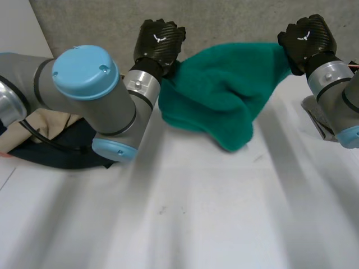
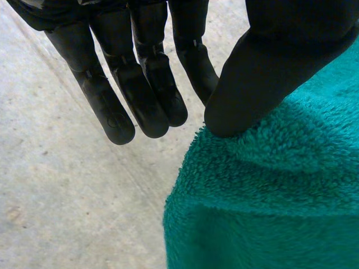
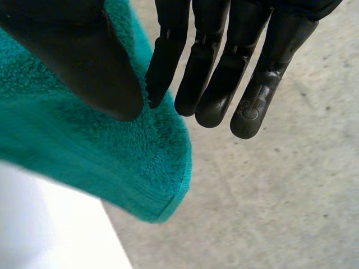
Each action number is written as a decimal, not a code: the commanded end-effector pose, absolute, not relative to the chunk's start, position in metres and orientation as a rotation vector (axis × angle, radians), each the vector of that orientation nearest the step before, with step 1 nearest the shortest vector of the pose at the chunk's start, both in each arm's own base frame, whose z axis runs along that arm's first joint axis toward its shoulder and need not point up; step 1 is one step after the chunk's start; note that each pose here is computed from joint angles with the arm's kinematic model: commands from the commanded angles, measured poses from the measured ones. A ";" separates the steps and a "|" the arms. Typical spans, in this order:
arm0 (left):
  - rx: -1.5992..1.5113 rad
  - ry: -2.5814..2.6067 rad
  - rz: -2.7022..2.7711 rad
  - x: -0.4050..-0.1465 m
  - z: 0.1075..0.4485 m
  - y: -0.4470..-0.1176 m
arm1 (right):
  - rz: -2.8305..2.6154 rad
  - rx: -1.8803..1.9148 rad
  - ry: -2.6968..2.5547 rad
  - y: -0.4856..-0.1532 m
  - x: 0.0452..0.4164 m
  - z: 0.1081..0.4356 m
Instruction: Fold the laundry.
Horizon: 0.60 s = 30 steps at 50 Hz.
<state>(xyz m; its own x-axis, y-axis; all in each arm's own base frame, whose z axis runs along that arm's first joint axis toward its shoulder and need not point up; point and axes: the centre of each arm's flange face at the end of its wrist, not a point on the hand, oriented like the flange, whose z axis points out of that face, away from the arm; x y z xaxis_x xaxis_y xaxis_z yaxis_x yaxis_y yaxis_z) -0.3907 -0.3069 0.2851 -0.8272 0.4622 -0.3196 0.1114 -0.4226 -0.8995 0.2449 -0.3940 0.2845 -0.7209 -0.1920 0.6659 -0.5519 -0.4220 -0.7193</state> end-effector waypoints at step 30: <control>-1.179 -1.961 1.967 -0.342 0.233 -0.182 | 1.499 1.492 -2.378 -0.280 0.221 0.173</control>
